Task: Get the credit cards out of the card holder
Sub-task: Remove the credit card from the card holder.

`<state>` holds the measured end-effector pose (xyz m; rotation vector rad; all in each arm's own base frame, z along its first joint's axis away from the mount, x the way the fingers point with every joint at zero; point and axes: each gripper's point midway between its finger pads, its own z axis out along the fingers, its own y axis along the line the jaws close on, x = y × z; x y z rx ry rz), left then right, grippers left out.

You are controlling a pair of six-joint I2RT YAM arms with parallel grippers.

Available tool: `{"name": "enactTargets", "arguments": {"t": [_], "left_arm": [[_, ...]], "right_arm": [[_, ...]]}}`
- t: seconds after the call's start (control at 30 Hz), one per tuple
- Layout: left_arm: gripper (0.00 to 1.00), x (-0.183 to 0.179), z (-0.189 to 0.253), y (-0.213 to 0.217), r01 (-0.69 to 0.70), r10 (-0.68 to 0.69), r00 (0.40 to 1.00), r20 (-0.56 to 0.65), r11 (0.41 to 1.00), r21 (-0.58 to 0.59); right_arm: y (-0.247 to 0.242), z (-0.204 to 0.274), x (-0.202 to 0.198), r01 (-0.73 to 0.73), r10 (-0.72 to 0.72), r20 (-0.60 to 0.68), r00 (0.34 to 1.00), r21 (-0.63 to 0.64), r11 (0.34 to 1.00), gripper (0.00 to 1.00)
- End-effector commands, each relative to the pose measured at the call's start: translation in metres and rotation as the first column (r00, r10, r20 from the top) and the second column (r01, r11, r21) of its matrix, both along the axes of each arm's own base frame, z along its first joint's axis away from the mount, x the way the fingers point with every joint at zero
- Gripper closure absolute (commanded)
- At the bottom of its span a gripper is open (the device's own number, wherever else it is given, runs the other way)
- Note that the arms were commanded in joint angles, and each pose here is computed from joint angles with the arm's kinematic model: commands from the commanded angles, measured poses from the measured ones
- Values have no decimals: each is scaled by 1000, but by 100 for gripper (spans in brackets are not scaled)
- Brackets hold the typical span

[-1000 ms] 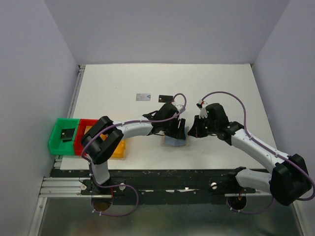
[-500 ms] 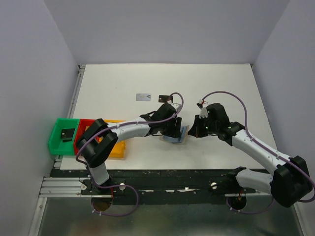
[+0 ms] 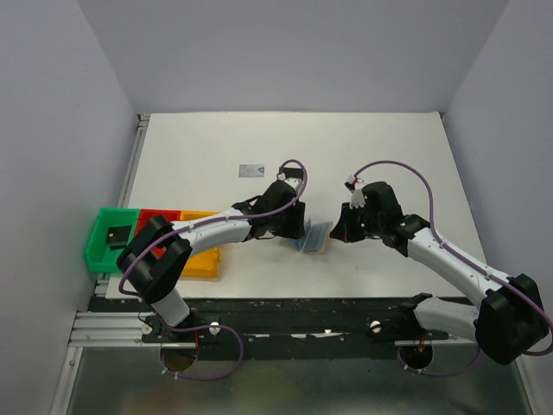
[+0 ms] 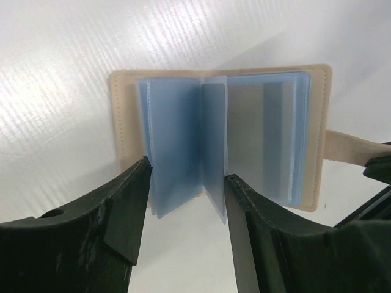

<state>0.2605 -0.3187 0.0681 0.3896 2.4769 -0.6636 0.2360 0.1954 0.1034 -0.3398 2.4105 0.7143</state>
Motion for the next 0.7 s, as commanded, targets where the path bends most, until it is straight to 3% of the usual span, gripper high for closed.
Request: {"name": "enactTargets", "arguments": {"t": [0.0,0.67], "left_arm": [[37,3,0,20,-52,52,999,10,998,29],[32,14,20,37,-108,105,992,73,993,37]], "right_arm": [[-3,3,-4,-16,16,6,1000,-10,1000,100],[-30,-6,0,78,-81,-13,997,-154,985,100]]}}
